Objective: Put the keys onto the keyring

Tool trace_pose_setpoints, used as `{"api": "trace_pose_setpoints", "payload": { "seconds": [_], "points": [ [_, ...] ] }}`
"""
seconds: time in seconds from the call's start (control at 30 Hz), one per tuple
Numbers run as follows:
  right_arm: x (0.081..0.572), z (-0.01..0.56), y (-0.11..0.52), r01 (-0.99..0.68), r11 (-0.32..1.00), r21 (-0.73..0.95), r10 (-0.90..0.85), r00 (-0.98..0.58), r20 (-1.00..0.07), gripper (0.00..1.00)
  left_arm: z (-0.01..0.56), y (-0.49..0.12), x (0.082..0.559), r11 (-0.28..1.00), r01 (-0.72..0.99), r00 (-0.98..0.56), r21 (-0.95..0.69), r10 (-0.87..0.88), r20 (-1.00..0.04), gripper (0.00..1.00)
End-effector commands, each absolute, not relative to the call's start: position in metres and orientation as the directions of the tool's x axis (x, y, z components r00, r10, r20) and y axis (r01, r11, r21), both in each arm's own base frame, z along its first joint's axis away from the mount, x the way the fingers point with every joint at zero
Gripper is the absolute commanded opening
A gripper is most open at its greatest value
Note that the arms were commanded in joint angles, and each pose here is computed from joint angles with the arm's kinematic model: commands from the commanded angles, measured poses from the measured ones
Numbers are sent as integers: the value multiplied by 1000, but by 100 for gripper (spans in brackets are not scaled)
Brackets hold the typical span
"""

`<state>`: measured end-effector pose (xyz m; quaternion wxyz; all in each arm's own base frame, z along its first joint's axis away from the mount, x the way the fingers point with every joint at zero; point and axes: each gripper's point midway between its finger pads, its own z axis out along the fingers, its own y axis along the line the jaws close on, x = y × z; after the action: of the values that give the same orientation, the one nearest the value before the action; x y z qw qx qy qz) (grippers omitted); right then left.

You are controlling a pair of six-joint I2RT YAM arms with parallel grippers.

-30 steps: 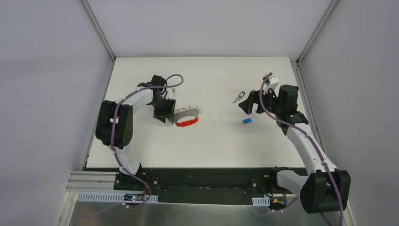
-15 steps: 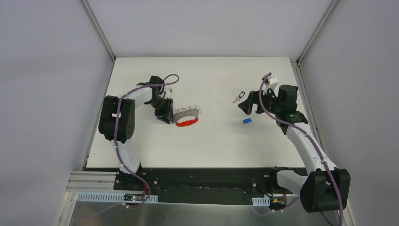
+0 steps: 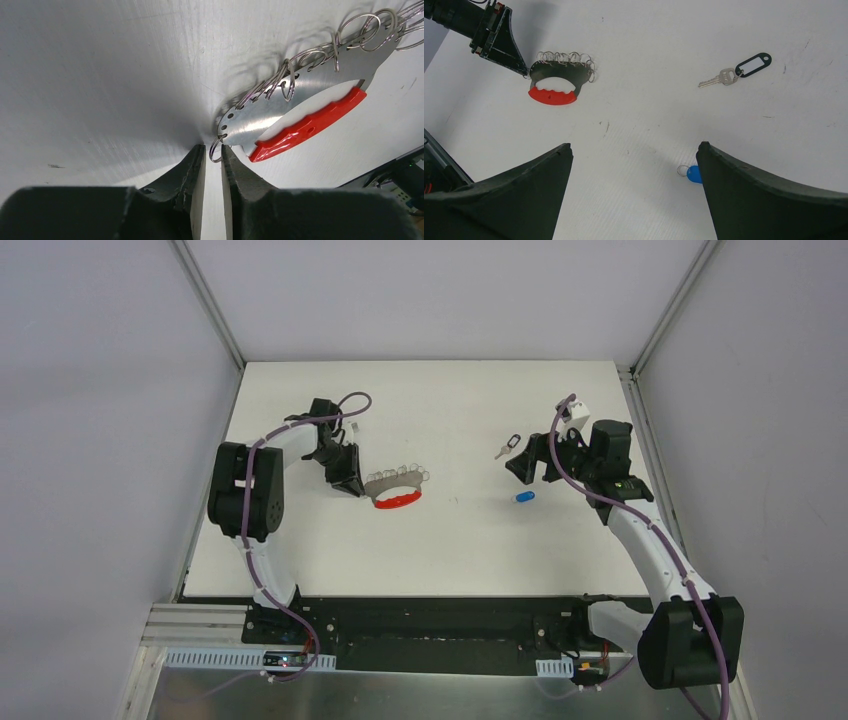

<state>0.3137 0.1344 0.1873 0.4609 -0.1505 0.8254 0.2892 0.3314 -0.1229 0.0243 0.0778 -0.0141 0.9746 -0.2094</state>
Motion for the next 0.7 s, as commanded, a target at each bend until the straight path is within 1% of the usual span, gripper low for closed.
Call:
{"api": "trace_pose_setpoints", "payload": {
  "seconds": [0.0,0.2,0.37,0.5,0.57,0.67],
  "points": [
    [314,188,136,-537,776,332,6,-519,-855,98,27,-125,340,900,-22,-986,-434,-92,-141,18],
    [314,186,136,-535,777,332,4,-523,-852,98,25,-130,336,886,-48,-989,-461,-107,-102,12],
    [314,185,136,-535,777,333,2,-526,-850,98,29,-126,339,883,-63,-987,-465,-125,-104,7],
    [314,185,136,-536,774,338,4,-528,-849,98,40,-125,343,884,-30,-984,-466,-108,-142,2],
    [314,186,137,-536,772,340,8,-528,-849,98,49,-124,346,885,15,-981,-466,-78,-180,0],
    [314,190,137,-533,773,344,21,-521,-854,98,68,-124,349,880,101,-968,-465,-21,-250,0]
  ]
}}
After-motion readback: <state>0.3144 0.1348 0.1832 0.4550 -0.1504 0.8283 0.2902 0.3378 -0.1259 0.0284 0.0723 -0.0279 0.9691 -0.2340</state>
